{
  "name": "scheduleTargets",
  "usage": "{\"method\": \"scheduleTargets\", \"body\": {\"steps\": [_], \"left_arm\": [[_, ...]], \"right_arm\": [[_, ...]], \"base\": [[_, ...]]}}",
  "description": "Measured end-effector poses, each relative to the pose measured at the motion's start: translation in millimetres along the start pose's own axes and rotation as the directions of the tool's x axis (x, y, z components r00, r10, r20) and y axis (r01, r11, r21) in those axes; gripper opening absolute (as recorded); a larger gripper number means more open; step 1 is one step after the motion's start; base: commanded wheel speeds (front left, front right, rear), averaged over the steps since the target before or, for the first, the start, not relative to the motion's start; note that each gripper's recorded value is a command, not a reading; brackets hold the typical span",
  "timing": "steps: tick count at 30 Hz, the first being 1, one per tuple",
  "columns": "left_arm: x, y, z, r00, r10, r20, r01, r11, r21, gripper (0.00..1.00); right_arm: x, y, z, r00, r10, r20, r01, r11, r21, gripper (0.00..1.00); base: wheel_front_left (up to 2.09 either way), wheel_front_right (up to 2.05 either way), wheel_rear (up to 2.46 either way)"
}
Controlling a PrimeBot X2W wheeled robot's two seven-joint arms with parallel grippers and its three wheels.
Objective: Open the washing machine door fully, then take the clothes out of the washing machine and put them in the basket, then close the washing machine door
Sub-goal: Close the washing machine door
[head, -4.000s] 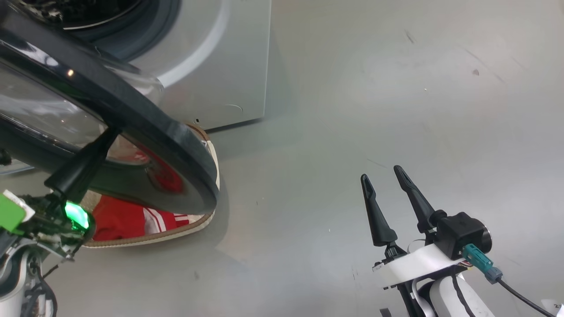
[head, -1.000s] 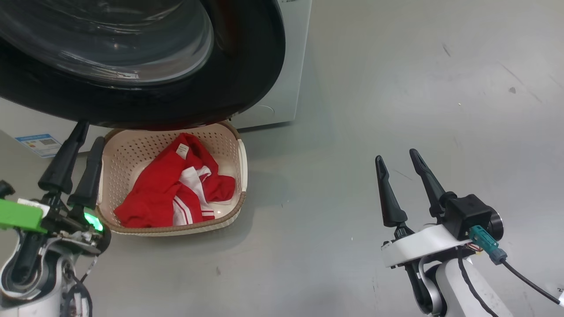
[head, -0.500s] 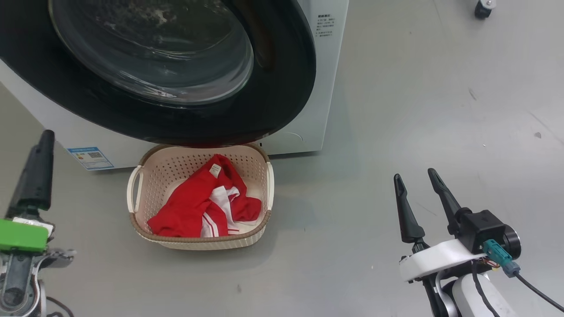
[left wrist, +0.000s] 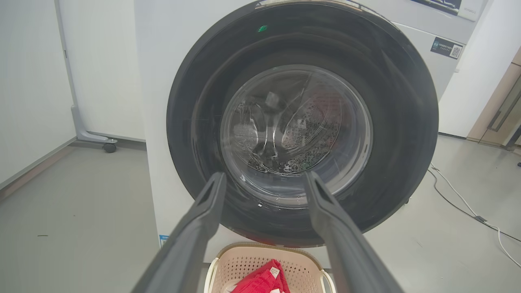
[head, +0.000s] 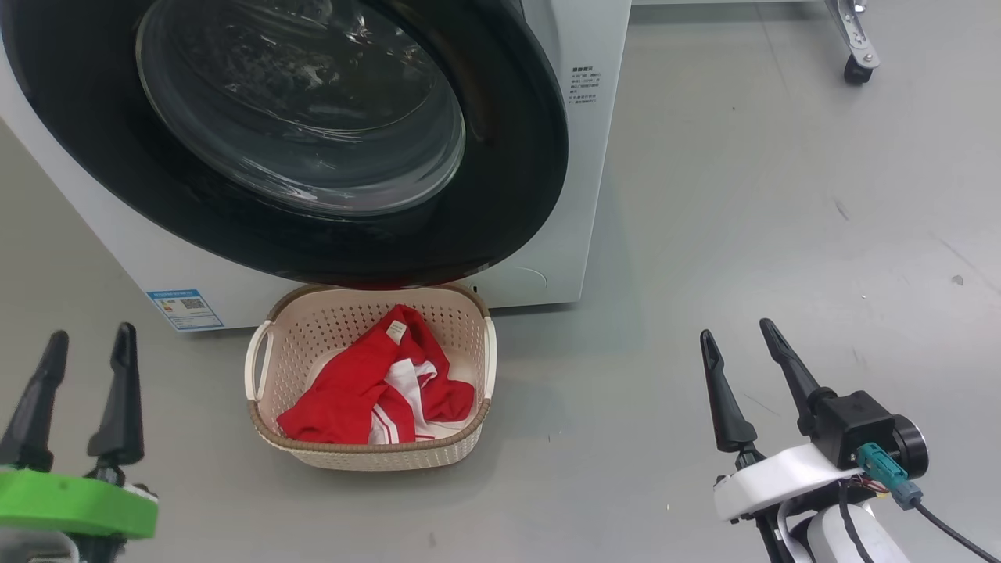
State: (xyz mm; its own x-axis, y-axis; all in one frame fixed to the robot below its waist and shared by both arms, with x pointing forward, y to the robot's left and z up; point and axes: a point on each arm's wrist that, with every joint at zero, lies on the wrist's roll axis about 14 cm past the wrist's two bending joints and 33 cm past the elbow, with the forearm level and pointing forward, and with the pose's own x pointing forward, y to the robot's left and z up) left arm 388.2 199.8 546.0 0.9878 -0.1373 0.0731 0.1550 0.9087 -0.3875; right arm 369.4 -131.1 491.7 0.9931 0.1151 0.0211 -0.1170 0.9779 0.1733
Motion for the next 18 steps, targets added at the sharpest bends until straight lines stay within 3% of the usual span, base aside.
{"method": "scheduleTargets", "body": {"steps": [8,18], "left_arm": [[-29.3,-2.2,-34.4,0.995,0.034,-0.095,-0.02,0.99,0.142,1.0],[-53.1,-14.3,-54.8,0.991,0.058,-0.12,-0.036,0.983,0.179,1.0]], "right_arm": [[-18.1,-2.0,-6.4,1.0,-0.009,-0.022,0.009,1.0,-0.001,1.0],[-38.9,-0.1,-18.8,0.998,-0.012,-0.059,0.013,1.0,0.002,1.0]], "base": [[0.0,0.0,0.0],[0.0,0.0,0.0]]}}
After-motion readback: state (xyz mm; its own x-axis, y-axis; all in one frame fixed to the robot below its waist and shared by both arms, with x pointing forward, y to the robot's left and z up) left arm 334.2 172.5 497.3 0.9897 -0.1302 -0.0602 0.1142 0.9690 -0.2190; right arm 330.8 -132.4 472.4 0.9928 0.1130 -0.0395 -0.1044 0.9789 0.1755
